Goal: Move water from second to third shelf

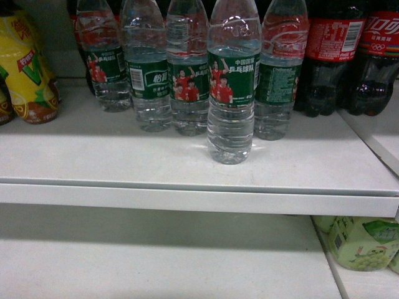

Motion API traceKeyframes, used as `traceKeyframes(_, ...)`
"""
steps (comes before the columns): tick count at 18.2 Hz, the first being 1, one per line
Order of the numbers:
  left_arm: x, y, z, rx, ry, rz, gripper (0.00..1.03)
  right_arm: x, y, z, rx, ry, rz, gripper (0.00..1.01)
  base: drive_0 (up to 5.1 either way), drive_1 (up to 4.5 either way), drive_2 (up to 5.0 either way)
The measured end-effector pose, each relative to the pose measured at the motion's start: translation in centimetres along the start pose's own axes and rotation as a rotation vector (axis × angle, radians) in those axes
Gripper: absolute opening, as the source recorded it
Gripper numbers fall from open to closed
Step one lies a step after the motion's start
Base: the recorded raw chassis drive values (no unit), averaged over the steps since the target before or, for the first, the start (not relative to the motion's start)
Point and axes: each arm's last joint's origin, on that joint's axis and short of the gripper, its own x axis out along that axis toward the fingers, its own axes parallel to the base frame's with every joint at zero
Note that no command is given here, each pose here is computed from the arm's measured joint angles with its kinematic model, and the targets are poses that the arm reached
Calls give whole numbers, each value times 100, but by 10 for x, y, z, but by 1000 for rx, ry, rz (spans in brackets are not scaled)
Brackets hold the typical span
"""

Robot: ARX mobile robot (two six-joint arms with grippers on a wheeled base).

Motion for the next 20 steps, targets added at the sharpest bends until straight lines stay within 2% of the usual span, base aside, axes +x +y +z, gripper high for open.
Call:
traceKeyframes(8,0,0,0,0,0,0,98,0,0,0,0,0,0,98,0,0,0)
traceKeyframes(9,0,0,0,0,0,0,98,1,-1,-2,49,65,-47,98,0,0,0)
traceKeyframes(10,0,0,0,0,0,-1,98,6,-5,1,106,84,-73,98,0,0,0)
traceKeyframes(11,0,0,0,0,0,0,98,11,-11,13,136,51,-93,98,0,0,0)
traceKeyframes(13,0,0,0,0,0,0,98,26,-21,54,142,-71,-97,98,0,0,0)
traceKeyframes(15,0,0,0,0,0,0,98,50,-27,82,138,-119,-80,98,0,0,0)
traceKeyframes(16,0,0,0,0,0,0,98,66,-27,91,142,-125,-50,98,0,0,0)
traceKeyframes(17,0,0,0,0,0,0,98,77,-24,94,146,-116,-29,98,0,0,0)
traceKeyframes(19,0,0,0,0,0,0,98,97,-9,82,157,-49,47,98,0,0,0)
traceKeyframes(20,0,0,0,0,0,0,98,106,1,73,151,-11,90,98,0,0,0)
